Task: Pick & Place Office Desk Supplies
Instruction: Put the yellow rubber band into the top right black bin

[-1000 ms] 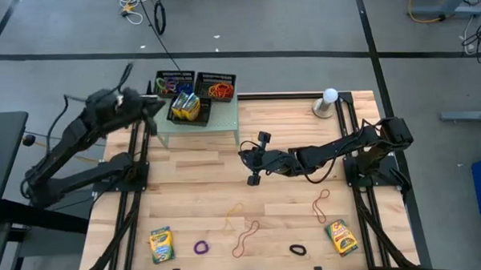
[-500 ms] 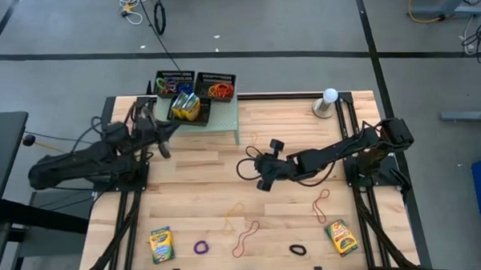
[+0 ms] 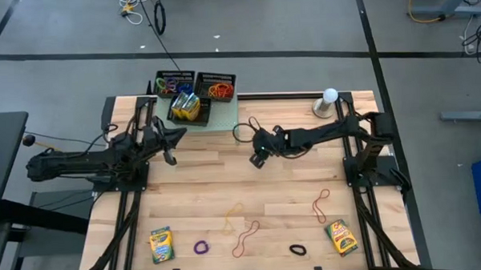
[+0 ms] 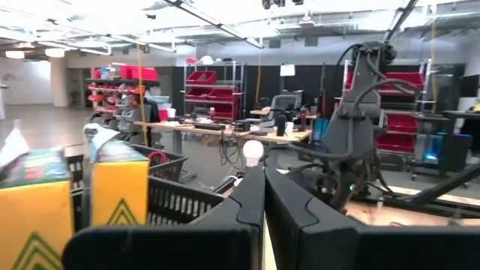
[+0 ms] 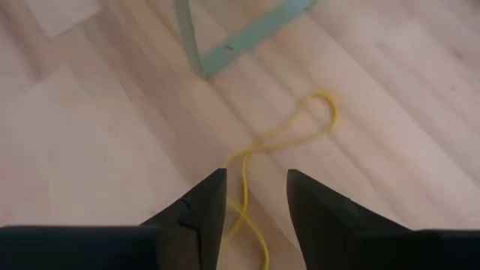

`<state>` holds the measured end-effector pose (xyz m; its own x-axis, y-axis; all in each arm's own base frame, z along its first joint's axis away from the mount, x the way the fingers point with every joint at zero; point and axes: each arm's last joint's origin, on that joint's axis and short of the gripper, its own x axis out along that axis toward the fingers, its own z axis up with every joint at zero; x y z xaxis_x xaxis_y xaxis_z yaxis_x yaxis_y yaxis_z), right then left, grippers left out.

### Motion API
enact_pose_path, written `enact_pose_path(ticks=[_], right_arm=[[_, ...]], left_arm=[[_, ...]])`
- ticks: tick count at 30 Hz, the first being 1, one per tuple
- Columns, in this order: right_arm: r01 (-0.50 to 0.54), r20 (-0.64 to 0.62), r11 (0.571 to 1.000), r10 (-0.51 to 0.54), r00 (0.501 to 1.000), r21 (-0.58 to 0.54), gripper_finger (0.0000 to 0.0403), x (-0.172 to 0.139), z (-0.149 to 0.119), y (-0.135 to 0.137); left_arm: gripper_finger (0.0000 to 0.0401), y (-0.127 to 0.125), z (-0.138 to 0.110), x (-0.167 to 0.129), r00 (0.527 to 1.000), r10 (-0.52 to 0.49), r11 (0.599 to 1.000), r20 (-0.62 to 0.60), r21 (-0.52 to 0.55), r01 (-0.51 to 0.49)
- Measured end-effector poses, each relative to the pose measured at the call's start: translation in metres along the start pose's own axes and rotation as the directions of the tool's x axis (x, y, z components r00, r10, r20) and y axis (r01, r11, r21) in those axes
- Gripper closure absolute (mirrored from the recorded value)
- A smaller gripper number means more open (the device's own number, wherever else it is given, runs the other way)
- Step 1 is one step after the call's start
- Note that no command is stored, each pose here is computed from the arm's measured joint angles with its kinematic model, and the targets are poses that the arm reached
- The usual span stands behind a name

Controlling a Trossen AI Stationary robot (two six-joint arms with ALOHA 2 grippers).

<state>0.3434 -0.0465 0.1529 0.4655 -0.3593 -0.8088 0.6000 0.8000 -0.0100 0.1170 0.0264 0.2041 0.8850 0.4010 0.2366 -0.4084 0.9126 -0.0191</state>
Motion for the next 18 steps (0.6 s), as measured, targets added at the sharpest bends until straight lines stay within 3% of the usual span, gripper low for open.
enact_pose_path(ticks=[11,18], right_arm=[[-0.035,-0.026,0.999,0.035,0.999,-0.003,0.0282,0.048,-0.005,-0.009],[-0.007,-0.032,0.998,0.005,0.999,-0.057,0.0359,0.049,-0.006,-0.01]], left_arm=[[0.039,0.0,-0.002,0.001,1.0,0.005,1.0,-0.015,0.009,-0.005],[0.039,-0.001,-0.006,0.002,0.998,-0.007,0.998,-0.056,-0.059,0.004]])
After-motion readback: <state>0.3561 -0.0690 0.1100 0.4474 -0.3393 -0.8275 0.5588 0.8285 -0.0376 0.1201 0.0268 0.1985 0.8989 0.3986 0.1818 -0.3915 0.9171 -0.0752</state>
